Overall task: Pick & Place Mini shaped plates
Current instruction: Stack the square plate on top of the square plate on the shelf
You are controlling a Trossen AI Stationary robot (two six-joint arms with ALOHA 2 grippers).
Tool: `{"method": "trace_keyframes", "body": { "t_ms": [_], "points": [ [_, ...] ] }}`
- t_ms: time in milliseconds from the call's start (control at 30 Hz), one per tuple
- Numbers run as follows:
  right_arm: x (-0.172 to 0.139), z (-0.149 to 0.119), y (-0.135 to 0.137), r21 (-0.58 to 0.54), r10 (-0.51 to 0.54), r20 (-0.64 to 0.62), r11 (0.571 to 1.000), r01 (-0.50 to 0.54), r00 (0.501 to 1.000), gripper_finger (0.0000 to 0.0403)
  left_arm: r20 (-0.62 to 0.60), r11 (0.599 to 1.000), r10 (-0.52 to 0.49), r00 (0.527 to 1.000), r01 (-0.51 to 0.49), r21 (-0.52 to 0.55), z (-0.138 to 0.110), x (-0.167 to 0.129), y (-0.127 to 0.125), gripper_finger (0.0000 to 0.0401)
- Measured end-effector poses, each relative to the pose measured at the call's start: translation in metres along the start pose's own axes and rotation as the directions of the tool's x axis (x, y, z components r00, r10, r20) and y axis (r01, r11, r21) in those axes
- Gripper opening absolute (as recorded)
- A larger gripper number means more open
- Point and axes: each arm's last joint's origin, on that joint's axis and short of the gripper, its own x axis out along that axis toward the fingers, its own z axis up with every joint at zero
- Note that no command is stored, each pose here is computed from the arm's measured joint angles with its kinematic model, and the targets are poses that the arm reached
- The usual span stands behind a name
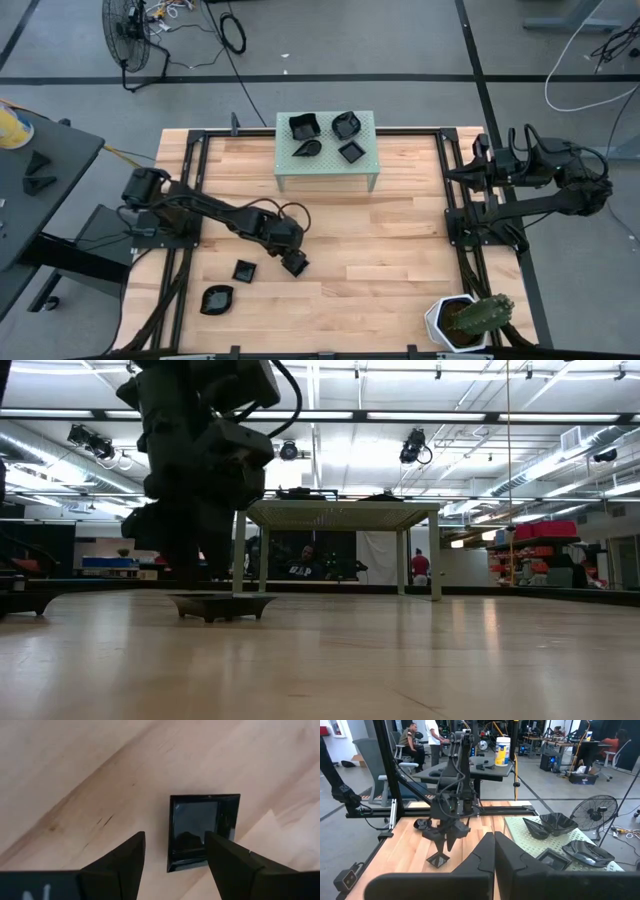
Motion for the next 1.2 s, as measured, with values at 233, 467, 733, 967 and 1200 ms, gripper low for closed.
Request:
{"method": "trace_keyframes", "body": {
  "t_ms": [233,467,733,967,1200],
  "points": [
    [0.000,0.000,0.000,0.000,-0.001,0.000,1.000,0.001,1.000,0.0004,-0.001,1.000,0.006,1.000,-0.006,0.005,0.000,0.003,0.000,0.0208],
    [0.000,0.000,0.000,0.000,0.000,0.000,1.000,0.000,1.000,0.0004,-0.011,1.000,0.015,1.000,-0.015,0.025,-0.002,0.011,-0.004,0.0208],
    [0.000,0.000,0.000,0.000,-0.001,0.000,1.000,0.001,1.000,0.0004,-0.011,0.999,0.021,1.000,-0.021,0.033,-0.006,0.010,-0.005,0.0208],
    [0.000,0.000,0.000,0.000,-0.001,-0.001,1.000,0.001,1.000,0.0004,-0.029,0.999,0.032,0.999,-0.031,0.038,-0.005,0.017,-0.009,0.0208],
    [0.000,0.000,0.000,0.000,0.000,0.000,1.000,0.000,1.000,0.0004,-0.018,0.998,0.039,0.999,-0.039,0.039,-0.002,0.018,-0.013,0.0208]
  ]
}}
